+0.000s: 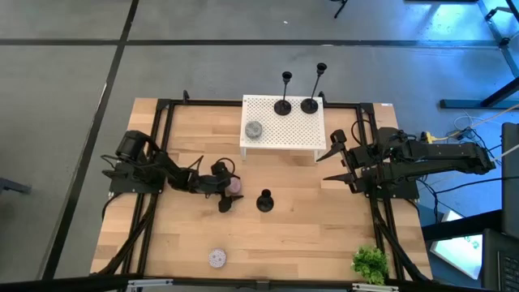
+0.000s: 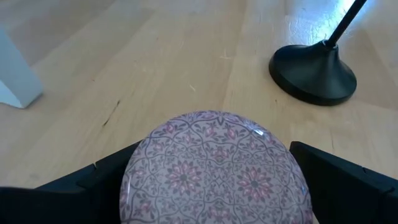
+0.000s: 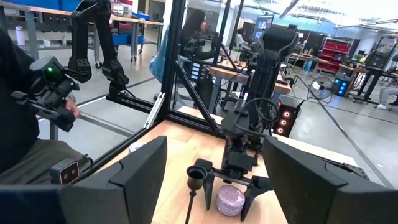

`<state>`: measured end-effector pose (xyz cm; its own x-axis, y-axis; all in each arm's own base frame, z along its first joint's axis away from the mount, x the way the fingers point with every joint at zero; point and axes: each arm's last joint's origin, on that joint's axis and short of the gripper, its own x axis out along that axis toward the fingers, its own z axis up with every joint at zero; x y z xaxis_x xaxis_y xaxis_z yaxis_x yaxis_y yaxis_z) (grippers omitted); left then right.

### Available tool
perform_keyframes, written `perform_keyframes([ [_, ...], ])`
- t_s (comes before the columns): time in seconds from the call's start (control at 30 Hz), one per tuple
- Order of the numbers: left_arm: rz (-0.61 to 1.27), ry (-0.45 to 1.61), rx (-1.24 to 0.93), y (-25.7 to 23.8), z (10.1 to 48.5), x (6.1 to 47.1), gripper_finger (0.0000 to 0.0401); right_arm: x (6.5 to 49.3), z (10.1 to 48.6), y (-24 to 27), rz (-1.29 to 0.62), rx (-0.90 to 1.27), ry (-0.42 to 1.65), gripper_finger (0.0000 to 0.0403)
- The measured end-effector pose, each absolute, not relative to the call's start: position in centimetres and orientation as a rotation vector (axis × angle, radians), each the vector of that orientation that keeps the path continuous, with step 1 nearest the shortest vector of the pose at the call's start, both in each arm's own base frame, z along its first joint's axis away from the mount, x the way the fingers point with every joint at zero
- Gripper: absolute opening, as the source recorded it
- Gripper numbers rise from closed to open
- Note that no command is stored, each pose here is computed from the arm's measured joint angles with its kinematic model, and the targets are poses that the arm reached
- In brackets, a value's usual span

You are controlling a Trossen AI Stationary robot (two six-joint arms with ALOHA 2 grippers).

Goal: Pick & Place candle stick holders
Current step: Put the pink scented candle on the shelf aligned with the other scented candle

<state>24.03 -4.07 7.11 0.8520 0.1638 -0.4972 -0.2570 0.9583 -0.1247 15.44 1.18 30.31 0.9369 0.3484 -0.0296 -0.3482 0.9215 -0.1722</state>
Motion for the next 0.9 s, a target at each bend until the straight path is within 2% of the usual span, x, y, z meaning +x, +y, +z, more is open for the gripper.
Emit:
perform_keyframes([
  [0.67,0.216,0.513,-0.219,-4.74,7.01,23.80,0.0377,15.45,30.31,1.18,0.358,-0.176,-0.001,0.0268],
  [0.9,0.219,0.515,-0.220,-4.73,6.98,23.76,0.0343,15.45,30.31,1.18,0.358,-0.176,-0.001,0.0268],
])
